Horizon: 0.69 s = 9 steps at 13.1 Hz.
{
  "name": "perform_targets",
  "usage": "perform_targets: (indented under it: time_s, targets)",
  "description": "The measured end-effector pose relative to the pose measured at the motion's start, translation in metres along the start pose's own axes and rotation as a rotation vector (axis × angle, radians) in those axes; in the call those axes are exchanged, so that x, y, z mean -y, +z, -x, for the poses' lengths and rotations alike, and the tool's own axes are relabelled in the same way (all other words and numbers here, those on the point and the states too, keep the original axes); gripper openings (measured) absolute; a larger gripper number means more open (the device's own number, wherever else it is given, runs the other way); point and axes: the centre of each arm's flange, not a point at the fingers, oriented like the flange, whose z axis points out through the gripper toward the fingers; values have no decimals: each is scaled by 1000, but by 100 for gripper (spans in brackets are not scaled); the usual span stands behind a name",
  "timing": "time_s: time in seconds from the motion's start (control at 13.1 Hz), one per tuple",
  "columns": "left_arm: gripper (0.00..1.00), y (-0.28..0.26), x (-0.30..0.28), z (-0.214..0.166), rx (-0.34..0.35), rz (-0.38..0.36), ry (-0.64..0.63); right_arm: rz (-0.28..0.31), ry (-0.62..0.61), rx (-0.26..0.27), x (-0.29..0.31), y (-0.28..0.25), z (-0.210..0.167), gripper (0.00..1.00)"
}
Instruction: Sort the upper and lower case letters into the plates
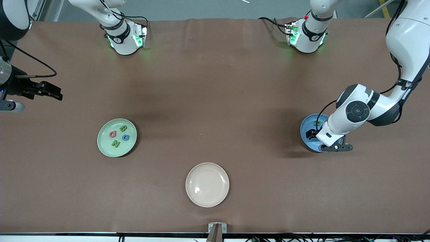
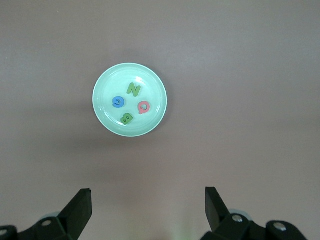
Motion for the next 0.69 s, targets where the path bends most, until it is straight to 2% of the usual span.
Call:
perform_targets:
  time_s: [0.46,0.69]
  targets:
    - [100,-15,15,-4,-13,12,-31,-2,2,-24,-2,-13,14,100]
    - [100,-34,12,-13,26,39,-46,-3,11,-37,-6,-20,21,100]
